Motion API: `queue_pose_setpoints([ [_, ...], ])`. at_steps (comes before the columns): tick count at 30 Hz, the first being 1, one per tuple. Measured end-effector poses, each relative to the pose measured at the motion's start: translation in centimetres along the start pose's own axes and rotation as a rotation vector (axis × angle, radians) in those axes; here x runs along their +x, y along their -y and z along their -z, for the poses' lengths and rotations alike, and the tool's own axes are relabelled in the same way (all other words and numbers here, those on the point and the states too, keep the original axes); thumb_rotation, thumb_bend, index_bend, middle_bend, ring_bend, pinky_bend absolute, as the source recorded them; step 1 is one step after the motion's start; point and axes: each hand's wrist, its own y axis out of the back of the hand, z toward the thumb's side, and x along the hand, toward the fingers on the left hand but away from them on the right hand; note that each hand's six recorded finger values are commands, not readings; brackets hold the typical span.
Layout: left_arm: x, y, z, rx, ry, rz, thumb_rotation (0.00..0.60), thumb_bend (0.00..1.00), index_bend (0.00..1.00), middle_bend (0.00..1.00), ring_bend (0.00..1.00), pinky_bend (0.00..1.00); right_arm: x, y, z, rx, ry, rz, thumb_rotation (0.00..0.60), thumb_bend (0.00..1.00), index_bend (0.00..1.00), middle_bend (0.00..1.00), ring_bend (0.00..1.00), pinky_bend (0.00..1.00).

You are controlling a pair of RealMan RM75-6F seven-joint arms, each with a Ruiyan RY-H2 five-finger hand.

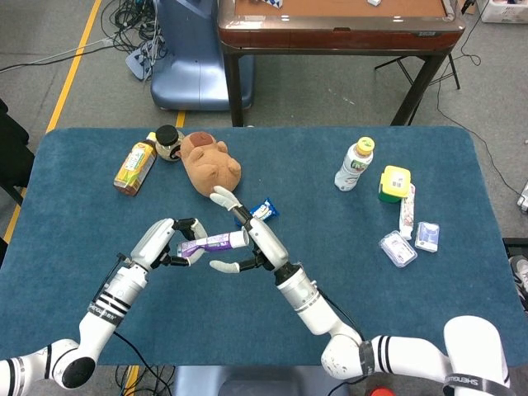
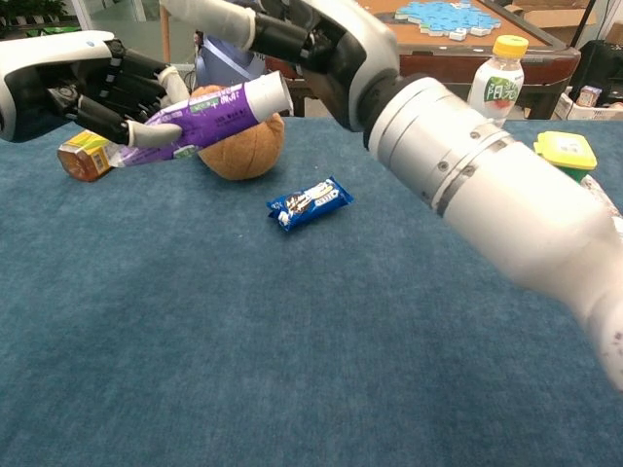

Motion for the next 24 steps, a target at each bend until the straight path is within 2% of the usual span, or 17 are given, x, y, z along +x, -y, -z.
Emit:
queue_pose_setpoints([
  [7,-0.6,-0.1,0.5,0.08,0.017,0.018,0.6,0.48,0.6,0.7,0.46,0.42,1.2,-2.8,-2.1,0.095,-0.028,-0.012,0.443,0.0,0.0,0.0,0.0,0.0],
  [12,-0.6,0.0,0.8,0.181,0.035,0.023,0.6,0.48,0.6,0.7,0.45,0.42,2.3,-5.1,-3.3,0.217,-0.033,-0.023,0.443,0.0,0.0,0.0,0.0,0.0],
  [24,0.5,1.8,3.5,0.551,0.06,0.055,0.6,0.49,0.56,0.66,0.43,0.42,6.0,-9.6,-2.7,0.471,0.046,-0.037,0.442,0.0,0.0,0.0,0.0,0.0],
])
